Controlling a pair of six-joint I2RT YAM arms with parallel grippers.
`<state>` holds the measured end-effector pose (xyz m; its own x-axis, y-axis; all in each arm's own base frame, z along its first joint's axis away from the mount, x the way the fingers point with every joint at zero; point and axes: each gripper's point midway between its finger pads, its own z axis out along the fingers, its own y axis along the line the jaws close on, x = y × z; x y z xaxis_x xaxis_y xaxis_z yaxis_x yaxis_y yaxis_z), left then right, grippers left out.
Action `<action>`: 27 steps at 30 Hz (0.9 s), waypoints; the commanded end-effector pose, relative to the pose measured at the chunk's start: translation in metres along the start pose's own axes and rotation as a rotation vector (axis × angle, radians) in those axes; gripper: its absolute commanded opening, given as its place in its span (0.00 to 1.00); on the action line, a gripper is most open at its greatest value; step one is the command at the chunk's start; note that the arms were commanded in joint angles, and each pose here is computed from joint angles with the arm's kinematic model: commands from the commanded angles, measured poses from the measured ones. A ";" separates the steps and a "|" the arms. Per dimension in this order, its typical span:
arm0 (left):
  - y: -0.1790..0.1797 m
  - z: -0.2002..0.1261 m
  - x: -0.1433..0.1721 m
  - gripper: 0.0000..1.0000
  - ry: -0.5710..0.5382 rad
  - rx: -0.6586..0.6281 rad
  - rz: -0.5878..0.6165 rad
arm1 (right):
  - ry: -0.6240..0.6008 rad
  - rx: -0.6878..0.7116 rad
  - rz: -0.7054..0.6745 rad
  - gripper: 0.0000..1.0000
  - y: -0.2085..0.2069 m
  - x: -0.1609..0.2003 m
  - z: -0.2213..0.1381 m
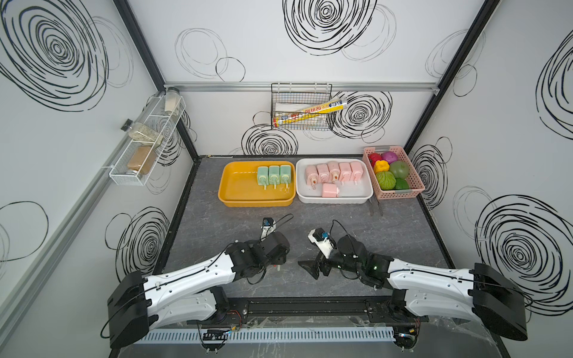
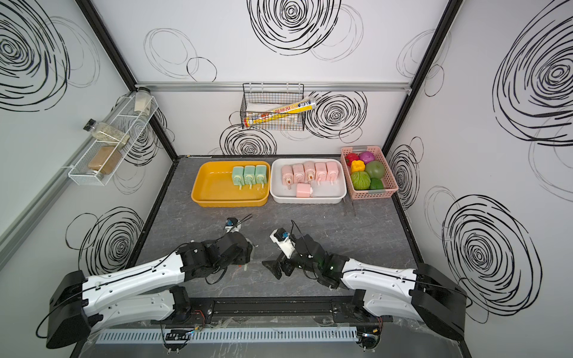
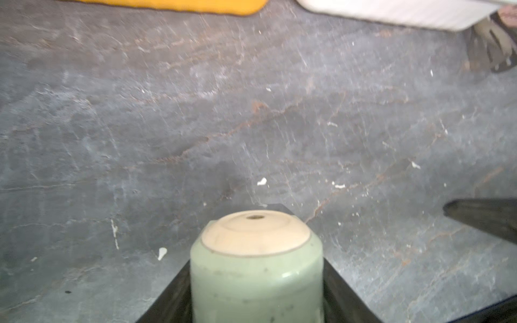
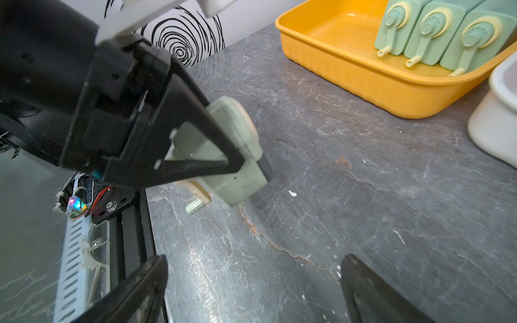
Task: Place the pencil sharpeners by color into the storage box
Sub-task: Pick up the pencil sharpener from the center of the board.
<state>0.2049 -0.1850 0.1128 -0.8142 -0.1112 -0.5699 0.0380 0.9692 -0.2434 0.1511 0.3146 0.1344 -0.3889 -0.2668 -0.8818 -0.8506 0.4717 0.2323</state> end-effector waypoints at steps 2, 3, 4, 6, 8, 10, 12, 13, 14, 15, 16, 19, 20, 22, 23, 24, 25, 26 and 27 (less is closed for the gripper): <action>0.010 -0.012 -0.037 0.00 -0.102 -0.019 -0.013 | -0.171 0.039 0.013 1.00 -0.003 -0.039 -0.010; 0.015 -0.013 -0.041 0.00 -0.109 -0.026 -0.016 | -0.203 0.056 0.018 1.00 -0.005 -0.046 -0.012; 0.018 -0.014 -0.044 0.00 -0.117 -0.033 -0.019 | -0.228 0.082 0.030 1.00 -0.010 -0.051 -0.014; 0.025 -0.015 -0.052 0.00 -0.137 -0.051 -0.023 | -0.280 0.136 0.048 1.00 -0.019 -0.061 -0.018; 0.033 -0.017 -0.061 0.00 -0.167 -0.078 -0.031 | -0.306 0.158 0.037 1.00 -0.023 -0.066 -0.020; 0.040 -0.019 -0.074 0.00 -0.202 -0.108 -0.050 | -0.326 0.184 0.037 1.00 -0.027 -0.070 -0.021; 0.045 -0.023 -0.090 0.00 -0.249 -0.122 -0.074 | -0.344 0.197 0.031 1.00 -0.029 -0.076 -0.023; 0.045 -0.024 -0.099 0.00 -0.275 -0.118 -0.092 | -0.353 0.209 0.032 1.00 -0.030 -0.078 -0.024; 0.043 -0.025 -0.107 0.00 -0.291 -0.098 -0.105 | -0.359 0.229 0.035 1.00 -0.034 -0.081 -0.024; 0.040 -0.025 -0.113 0.00 -0.299 -0.082 -0.113 | -0.365 0.249 0.041 1.00 -0.038 -0.083 -0.025; 0.039 -0.026 -0.121 0.00 -0.309 -0.076 -0.119 | -0.365 0.288 0.057 1.00 -0.045 -0.085 -0.026; 0.043 -0.027 -0.142 0.00 -0.337 -0.121 -0.103 | -0.352 0.353 0.110 1.00 -0.061 -0.087 -0.027; 0.046 -0.029 -0.150 0.00 -0.351 -0.143 -0.090 | -0.354 0.362 0.125 1.00 -0.065 -0.087 -0.028; 0.052 -0.036 -0.165 0.00 -0.382 -0.164 -0.105 | -0.357 0.386 0.161 1.00 -0.073 -0.085 -0.031; 0.053 -0.040 -0.173 0.00 -0.403 -0.154 -0.124 | -0.355 0.407 0.188 1.00 -0.080 -0.082 -0.032; 0.054 -0.042 -0.179 0.00 -0.426 -0.142 -0.140 | -0.353 0.426 0.210 1.00 -0.085 -0.079 -0.034; 0.056 -0.044 -0.185 0.00 -0.451 -0.133 -0.155 | -0.354 0.446 0.234 1.00 -0.091 -0.076 -0.036; 0.057 -0.045 -0.192 0.00 -0.465 -0.125 -0.170 | -0.356 0.460 0.261 1.00 -0.097 -0.073 -0.039; 0.058 -0.046 -0.197 0.00 -0.474 -0.123 -0.180 | -0.358 0.463 0.278 1.00 -0.100 -0.071 -0.041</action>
<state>0.3208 -0.0992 0.2096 -0.5572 -0.2951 -0.7762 -0.1861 0.9553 -0.2296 0.2409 0.2674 0.1917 -0.3315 0.1066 -0.9374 -0.5422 0.7916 0.2818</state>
